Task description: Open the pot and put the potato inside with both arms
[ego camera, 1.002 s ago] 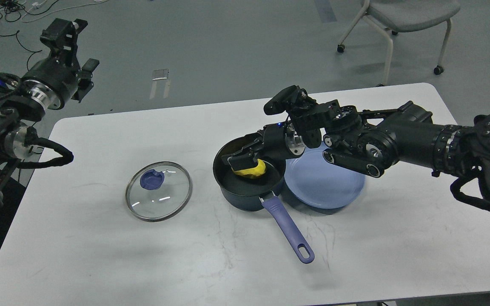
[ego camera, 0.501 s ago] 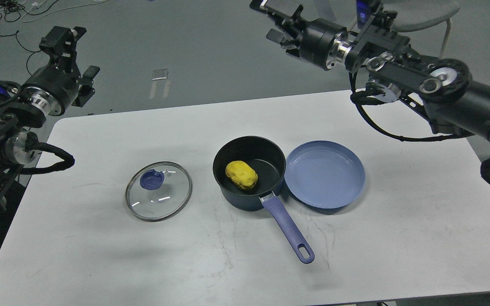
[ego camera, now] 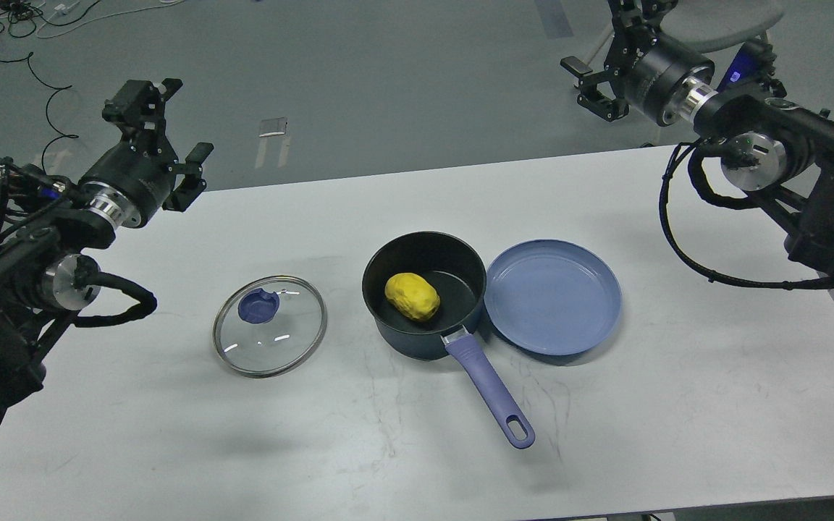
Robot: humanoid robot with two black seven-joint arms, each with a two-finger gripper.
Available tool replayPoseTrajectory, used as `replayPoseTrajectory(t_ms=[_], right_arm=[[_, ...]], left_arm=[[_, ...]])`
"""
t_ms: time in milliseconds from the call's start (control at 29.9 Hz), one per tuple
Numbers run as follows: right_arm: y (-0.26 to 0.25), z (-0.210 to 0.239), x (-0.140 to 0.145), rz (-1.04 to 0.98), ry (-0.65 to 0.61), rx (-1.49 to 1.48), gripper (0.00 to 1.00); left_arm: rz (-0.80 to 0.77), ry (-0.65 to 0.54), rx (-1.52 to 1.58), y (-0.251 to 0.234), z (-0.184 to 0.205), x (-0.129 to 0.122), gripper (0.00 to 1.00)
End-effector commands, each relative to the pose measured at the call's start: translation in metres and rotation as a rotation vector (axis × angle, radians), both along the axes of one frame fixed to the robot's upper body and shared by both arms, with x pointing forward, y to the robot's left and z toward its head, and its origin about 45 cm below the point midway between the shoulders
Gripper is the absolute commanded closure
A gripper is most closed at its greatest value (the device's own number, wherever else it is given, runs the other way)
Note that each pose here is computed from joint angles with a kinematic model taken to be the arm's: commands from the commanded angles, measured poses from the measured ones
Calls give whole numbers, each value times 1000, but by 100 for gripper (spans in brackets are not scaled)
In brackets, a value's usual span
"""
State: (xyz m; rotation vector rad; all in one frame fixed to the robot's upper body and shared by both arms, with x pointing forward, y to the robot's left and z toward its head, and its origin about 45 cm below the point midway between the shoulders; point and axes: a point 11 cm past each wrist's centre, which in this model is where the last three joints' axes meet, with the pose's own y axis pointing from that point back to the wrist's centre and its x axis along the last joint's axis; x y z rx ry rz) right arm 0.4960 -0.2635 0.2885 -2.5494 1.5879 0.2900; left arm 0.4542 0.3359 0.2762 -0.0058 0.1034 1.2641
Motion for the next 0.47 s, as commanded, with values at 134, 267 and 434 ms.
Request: replayPoseTrajectory(t_ms=[134,267,434], right_arm=[[-2,-12,-5,1,29,1,0],[-2,-14,-5,-2,31,6,0],[0,-19,-6,-5,41,6,0]], left_arm=[[-29,40,-30,-14,-22,-13,2],[-18,31,-73,-16,-28,-17,2],[-1,38,-105,-14,-34,-20,2]])
